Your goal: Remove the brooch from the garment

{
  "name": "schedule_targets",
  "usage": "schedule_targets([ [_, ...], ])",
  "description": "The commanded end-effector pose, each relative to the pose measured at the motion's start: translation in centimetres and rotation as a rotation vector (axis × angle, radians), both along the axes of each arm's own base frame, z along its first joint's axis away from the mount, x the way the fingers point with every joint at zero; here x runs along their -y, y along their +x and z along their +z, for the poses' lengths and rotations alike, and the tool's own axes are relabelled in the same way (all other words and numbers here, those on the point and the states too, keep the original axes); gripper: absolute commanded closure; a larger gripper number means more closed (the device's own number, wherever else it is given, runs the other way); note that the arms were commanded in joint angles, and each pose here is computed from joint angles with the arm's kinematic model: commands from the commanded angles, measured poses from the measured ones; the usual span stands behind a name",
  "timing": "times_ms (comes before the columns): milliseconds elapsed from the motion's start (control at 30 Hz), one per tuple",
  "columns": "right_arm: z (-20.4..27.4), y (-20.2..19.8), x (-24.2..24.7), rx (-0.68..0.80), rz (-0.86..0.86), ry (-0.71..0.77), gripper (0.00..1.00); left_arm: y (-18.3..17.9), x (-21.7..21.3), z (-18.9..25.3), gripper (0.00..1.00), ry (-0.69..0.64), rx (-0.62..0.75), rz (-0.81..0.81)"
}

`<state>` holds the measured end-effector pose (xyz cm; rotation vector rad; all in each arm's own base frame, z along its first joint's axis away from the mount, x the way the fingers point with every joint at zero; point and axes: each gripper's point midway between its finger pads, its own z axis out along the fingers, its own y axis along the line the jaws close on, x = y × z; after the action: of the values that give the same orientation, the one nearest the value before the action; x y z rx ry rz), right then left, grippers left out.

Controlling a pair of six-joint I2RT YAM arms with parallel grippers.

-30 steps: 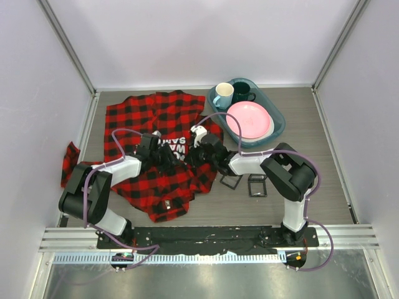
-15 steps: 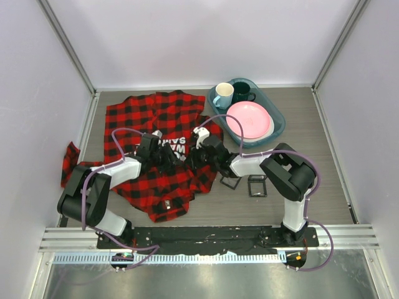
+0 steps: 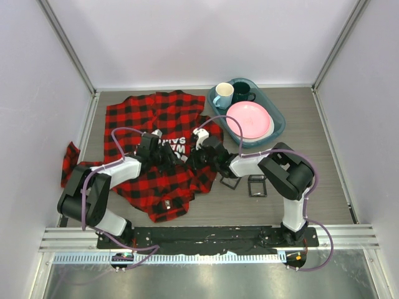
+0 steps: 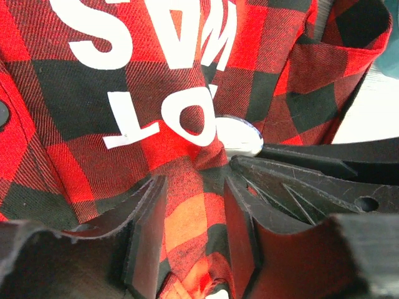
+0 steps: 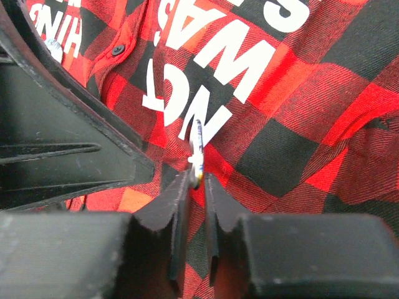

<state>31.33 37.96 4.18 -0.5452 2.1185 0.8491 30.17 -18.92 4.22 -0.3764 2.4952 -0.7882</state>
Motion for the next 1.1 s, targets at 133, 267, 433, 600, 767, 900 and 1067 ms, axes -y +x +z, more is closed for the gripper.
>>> schedule_targets([
  [133,2.6,1.1,-1.5,0.064,0.02,0.068,0.99,2.7,1.1,1.2,0.58,-0.012,0.056,-0.011],
  [267,2.6,1.2,-1.5,0.067,0.025,0.063,0.99,3.2,1.1,1.2,0.59,-0.006,0.06,0.003],
  [433,2.6,1.2,-1.4,0.067,0.019,0.061,0.99,3.4,1.2,0.8,0.59,0.002,0.051,0.004],
  [600,2.6,1.1,-1.6,0.061,0.03,0.062,0.99,3.4,1.2,0.5,0.6,0.003,0.042,0.011],
  [767,2.6,0.6,-2.2,0.054,0.059,0.064,0.99,3.6,1.5,0.5,0.58,-0.009,0.041,0.011],
  [900,2.4,0.1,-2.9,0.052,0.086,0.058,0.99,3.7,1.7,0.5,0.55,-0.018,0.045,0.015],
  [1067,2.5,-0.3,-3.2,0.054,0.095,0.066,0.99,3.9,1.7,0.2,0.54,-0.017,0.044,0.032],
])
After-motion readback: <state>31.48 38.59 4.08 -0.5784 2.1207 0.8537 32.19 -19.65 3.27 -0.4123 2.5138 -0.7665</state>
